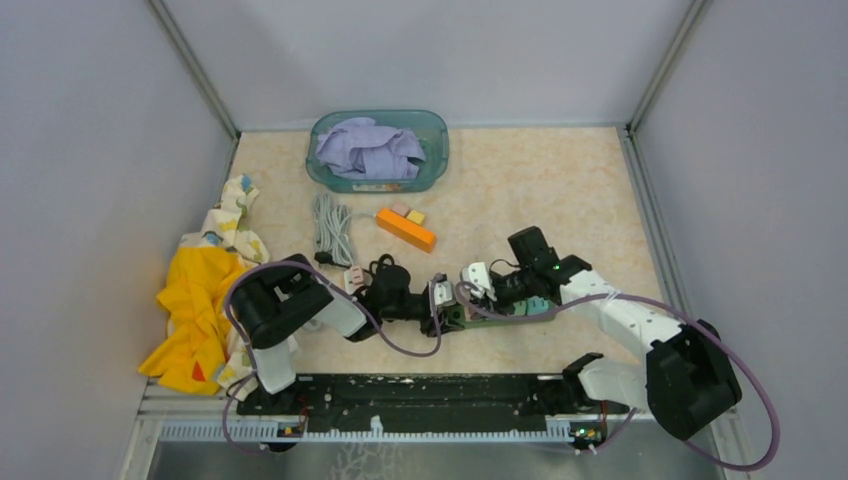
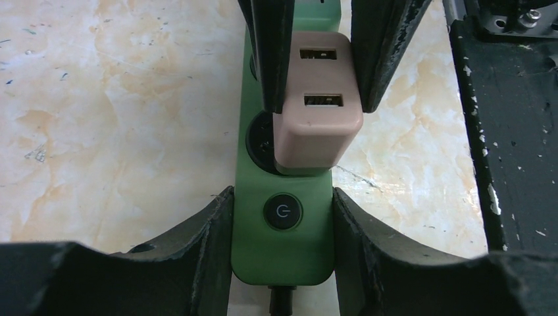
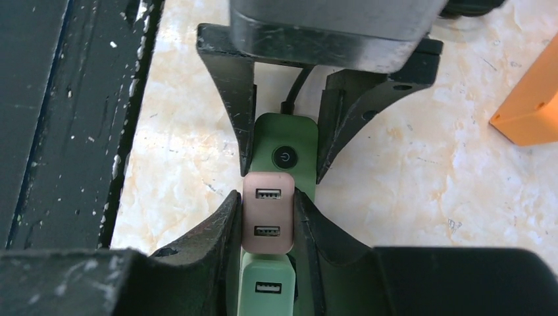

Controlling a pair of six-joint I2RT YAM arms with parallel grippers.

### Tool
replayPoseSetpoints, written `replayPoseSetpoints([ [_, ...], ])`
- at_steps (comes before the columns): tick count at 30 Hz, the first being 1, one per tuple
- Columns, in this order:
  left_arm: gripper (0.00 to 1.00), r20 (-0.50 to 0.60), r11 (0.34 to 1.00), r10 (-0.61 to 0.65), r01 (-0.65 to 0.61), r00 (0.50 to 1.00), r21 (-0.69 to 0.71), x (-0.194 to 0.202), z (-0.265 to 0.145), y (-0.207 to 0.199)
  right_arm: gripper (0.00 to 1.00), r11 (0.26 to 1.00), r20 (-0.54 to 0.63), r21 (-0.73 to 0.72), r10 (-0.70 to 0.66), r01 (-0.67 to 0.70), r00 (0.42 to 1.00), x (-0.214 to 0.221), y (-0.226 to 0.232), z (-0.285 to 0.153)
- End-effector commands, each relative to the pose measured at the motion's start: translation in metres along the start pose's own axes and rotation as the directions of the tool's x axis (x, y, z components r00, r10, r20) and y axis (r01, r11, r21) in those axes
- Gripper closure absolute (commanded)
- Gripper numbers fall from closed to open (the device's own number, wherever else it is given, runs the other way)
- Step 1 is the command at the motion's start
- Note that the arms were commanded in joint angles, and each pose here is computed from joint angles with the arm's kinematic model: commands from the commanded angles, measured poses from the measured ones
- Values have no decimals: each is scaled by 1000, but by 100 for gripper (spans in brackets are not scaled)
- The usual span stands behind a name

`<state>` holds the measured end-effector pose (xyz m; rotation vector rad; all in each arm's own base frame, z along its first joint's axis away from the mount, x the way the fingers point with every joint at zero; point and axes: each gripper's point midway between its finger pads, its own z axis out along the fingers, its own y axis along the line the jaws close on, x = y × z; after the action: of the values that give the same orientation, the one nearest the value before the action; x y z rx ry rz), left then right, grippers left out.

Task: Pull the plug off the socket

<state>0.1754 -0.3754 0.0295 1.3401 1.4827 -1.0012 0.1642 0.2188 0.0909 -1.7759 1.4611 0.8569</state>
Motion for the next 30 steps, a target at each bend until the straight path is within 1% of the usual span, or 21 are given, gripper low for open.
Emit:
replayPoseSetpoints([
  [1,100,-106,997,-63,60,992,-39,36,-10,1,100,976,233,-160,-105,145,967,-64,33,-4],
  [3,100,-106,997,-64,60,992,-41,35,-10,1,100,977,242,-162,-94,136,966,-73,30,4],
  [6,100,-106,997,-67,63,992,-41,35,-9,2,100,994,248,-96,-18,43,969,-86,4,8],
  [7,100,-106,997,-68,64,992,-43,35,-9,3,100,997,249,-67,-15,32,968,-87,-4,7],
  [10,100,-106,997,-69,65,992,-42,35,-9,2,100,1000,243,27,-3,-4,970,-78,-25,-11],
  [12,100,-105,997,-68,64,992,-43,35,-10,2,100,997,228,77,-13,-5,974,-70,-31,-25],
  [13,100,-105,997,-68,64,992,-42,35,-10,1,100,996,212,85,-24,6,977,-65,-29,-28],
  [15,100,-107,997,-66,63,992,-36,35,-10,1,100,998,194,48,-43,34,980,-57,-14,-28],
  [17,100,-112,997,-69,65,991,-33,36,-9,2,100,999,218,0,-42,43,975,-59,-3,-27],
  [21,100,-102,997,-68,64,992,-41,35,-12,1,100,999,214,11,-47,46,976,-61,-9,-29],
  [25,100,-79,997,-61,56,995,-59,32,-18,1,100,1000,286,20,9,-15,958,-76,-15,-48],
  [30,97,-76,997,-61,56,995,-60,31,-18,1,100,986,420,98,83,-136,904,-94,-38,-86],
])
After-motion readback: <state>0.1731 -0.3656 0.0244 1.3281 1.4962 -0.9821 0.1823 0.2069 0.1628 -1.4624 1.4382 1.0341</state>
